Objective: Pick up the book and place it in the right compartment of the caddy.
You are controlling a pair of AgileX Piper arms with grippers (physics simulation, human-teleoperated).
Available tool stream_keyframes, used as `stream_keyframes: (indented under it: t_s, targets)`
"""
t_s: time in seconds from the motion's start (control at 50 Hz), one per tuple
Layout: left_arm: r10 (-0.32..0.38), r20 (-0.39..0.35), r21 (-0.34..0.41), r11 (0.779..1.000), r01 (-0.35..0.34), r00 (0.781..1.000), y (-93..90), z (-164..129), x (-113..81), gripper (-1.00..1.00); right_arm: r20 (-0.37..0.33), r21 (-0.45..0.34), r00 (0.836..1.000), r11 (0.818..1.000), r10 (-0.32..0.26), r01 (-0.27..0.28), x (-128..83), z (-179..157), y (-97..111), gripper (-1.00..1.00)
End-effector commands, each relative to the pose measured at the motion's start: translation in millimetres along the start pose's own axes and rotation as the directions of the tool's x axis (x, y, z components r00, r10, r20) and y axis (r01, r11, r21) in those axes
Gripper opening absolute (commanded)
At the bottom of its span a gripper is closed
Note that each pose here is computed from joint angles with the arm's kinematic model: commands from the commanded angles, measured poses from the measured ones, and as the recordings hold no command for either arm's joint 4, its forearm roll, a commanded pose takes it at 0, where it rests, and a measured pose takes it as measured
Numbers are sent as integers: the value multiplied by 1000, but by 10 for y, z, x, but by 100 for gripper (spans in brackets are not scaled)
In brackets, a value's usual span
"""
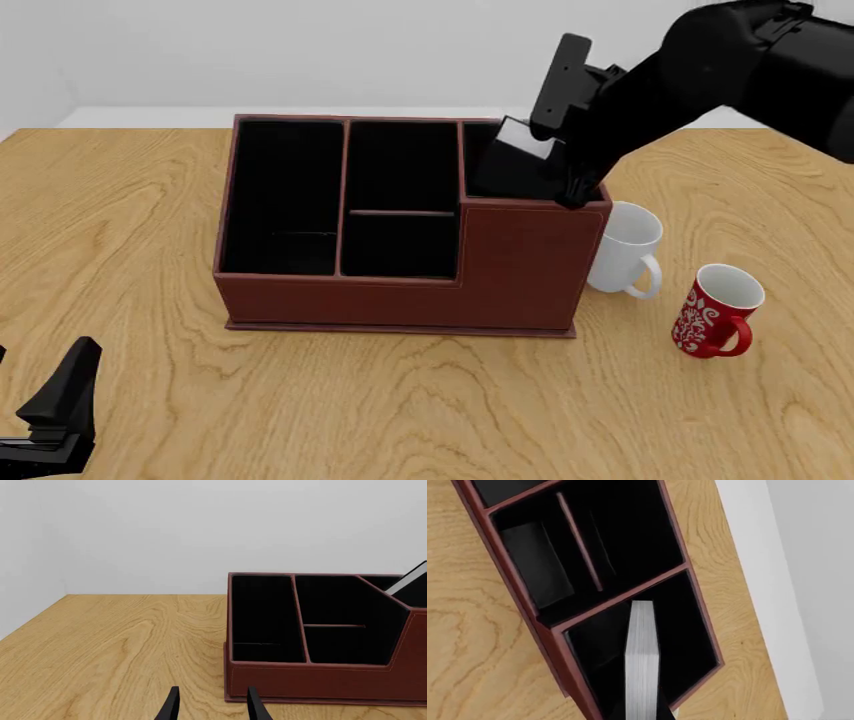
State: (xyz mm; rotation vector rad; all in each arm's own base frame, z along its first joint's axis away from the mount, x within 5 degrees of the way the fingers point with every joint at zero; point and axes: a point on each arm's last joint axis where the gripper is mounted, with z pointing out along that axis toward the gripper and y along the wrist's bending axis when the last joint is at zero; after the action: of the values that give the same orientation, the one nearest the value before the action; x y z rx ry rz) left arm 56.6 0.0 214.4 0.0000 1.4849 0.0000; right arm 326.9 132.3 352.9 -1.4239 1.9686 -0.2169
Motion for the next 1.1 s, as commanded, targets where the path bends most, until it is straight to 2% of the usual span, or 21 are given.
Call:
stream_keyframes:
  t_s: [0.02, 0.8, 0.86, 0.88, 1.1]
  targets:
    - [0, 0, 0, 1000, 0, 1000, 0, 0, 0, 100, 8, 18, 1000, 999, 29, -29, -3, 26, -33, -100]
    - [0, 0, 0, 1000, 0, 1000, 0, 0, 0, 100, -11, 21, 997, 997, 75, -74, 77, 236, -81, -100]
    - [0, 0, 0, 1000, 0, 1000, 0, 0, 0, 100, -17, 26, 998, 998, 66, -65, 112, 263, -107, -100]
    - [0, 0, 0, 1000, 0, 1000, 0, 0, 0, 100, -16, 30, 998, 997, 69, -68, 111, 260, -123, 100]
    - [0, 0, 0, 1000, 0, 1000, 0, 0, 0, 100, -18, 29, 998, 997, 67, -67, 115, 261, -133, 100]
